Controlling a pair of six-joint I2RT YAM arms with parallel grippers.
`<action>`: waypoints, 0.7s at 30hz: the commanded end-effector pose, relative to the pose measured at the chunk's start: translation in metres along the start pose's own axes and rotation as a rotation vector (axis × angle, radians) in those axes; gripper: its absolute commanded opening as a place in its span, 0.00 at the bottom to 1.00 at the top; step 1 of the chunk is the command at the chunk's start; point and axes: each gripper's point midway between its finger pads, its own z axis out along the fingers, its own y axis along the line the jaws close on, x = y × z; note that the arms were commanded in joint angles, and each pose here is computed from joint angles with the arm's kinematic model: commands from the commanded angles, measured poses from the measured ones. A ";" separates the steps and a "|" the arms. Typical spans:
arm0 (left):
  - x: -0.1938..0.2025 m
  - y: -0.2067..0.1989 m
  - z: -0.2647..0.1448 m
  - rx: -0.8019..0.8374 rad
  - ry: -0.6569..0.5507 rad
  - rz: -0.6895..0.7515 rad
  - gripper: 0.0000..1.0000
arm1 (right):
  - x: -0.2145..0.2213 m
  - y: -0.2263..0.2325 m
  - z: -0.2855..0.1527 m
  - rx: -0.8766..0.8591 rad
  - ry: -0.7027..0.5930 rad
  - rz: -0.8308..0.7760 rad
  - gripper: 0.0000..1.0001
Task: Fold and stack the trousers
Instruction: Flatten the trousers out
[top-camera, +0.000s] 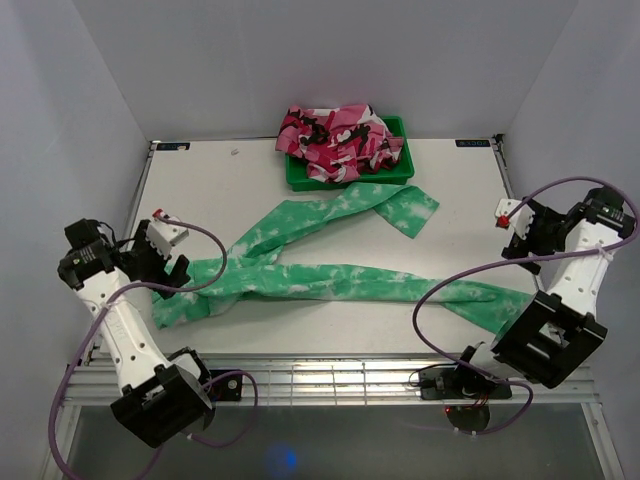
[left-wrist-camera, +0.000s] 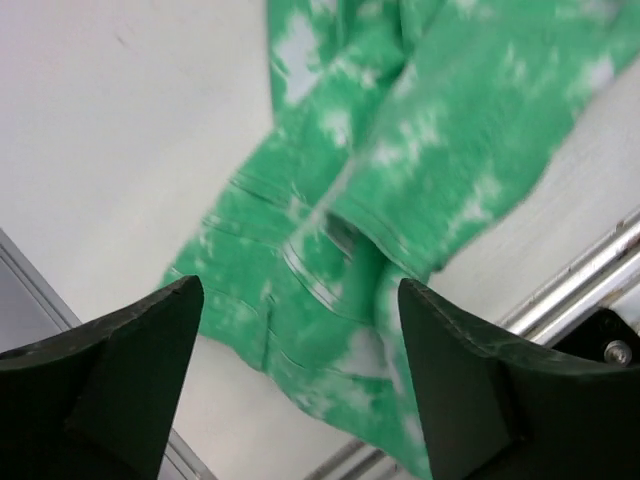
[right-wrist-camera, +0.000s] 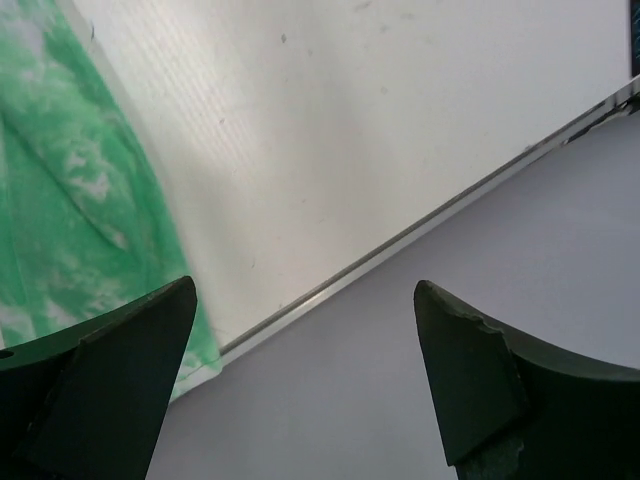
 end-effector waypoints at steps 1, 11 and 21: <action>-0.054 -0.006 -0.013 0.043 -0.200 -0.151 0.98 | -0.053 -0.004 0.000 -0.025 -0.197 0.119 0.94; -0.036 0.072 0.019 0.044 -0.166 -0.612 0.98 | -0.145 -0.056 0.120 0.078 -0.236 0.241 0.99; 0.029 0.099 0.051 0.039 -0.073 -0.813 0.97 | -0.144 -0.135 0.228 0.079 -0.289 0.445 0.95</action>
